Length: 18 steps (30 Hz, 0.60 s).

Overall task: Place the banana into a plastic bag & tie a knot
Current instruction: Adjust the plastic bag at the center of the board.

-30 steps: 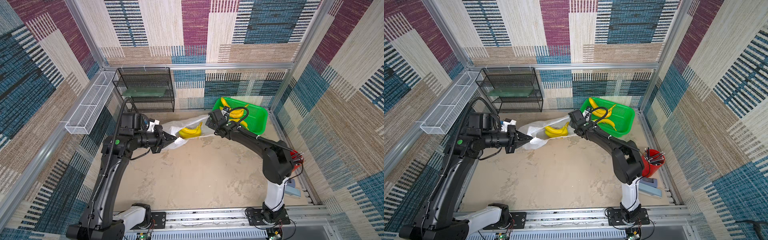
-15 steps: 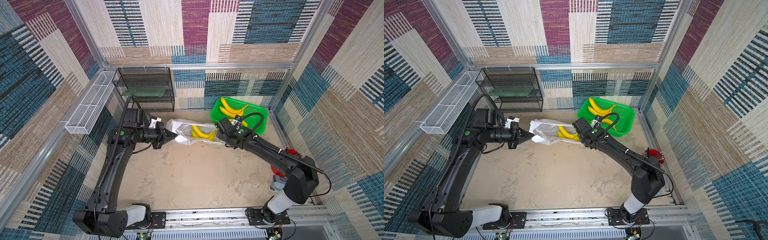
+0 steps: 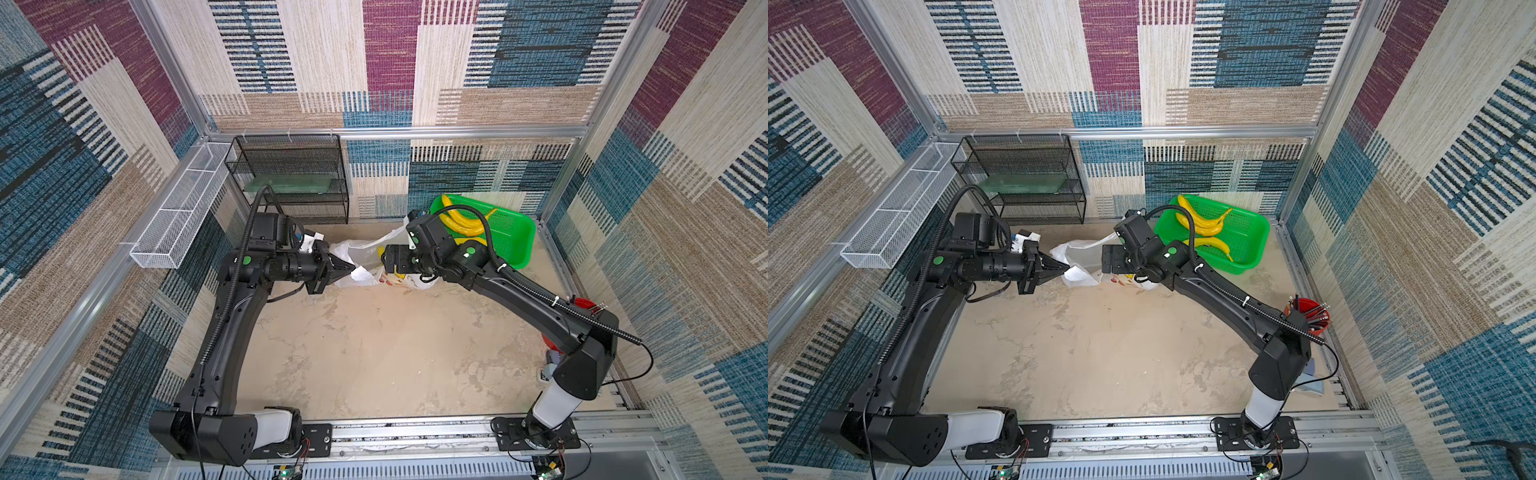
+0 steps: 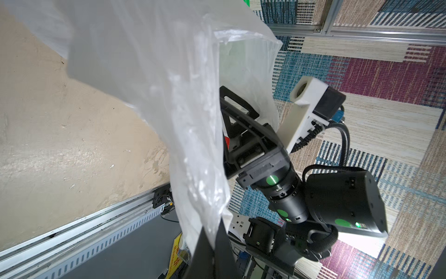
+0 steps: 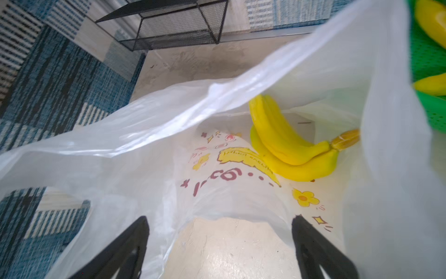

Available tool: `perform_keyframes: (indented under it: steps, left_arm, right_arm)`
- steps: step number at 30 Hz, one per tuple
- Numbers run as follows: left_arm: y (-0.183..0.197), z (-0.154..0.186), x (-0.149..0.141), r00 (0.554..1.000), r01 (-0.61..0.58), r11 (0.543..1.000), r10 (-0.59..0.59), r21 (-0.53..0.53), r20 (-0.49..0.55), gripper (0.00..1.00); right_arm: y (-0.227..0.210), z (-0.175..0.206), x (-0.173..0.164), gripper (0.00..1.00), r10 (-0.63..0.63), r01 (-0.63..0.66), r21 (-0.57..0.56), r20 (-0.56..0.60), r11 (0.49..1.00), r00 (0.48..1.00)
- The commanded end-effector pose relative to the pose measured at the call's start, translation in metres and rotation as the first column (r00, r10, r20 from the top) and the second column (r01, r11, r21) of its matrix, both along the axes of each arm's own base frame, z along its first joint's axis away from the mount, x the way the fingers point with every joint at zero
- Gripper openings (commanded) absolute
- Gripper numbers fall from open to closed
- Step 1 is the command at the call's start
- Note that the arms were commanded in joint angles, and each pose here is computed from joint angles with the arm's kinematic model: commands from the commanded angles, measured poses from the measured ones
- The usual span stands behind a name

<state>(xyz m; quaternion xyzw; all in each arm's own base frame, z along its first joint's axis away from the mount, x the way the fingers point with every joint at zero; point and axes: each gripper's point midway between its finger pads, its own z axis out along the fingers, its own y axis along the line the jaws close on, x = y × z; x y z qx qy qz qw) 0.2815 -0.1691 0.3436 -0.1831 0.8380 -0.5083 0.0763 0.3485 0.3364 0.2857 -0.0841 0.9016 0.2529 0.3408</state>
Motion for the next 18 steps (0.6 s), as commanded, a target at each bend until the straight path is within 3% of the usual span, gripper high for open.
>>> perform_keyframes:
  steps: [1,5,12,18]
  left_arm:
    - [0.0,0.004,0.002,1.0,0.012,1.0,-0.012,0.004,0.027,0.0]
    - [-0.001,0.003,0.004,1.0,0.012,1.0,-0.012,0.005,0.026,0.0]
    - [-0.001,0.0,0.005,1.0,0.012,1.0,-0.012,0.011,0.02,0.0]
    - [-0.001,0.003,0.006,1.0,0.01,1.0,-0.01,0.011,0.026,0.0]
  right_arm:
    - [0.026,0.037,-0.03,0.94,0.249,-0.25,0.139,0.029,0.958,0.968]
    - [0.033,0.073,-0.043,0.94,0.374,-0.369,0.312,0.046,0.876,0.926]
    - [0.052,0.111,-0.057,0.94,0.544,-0.483,0.509,0.034,0.713,0.839]
    - [0.051,0.063,-0.042,0.9,0.485,-0.33,0.479,-0.246,0.814,0.839]
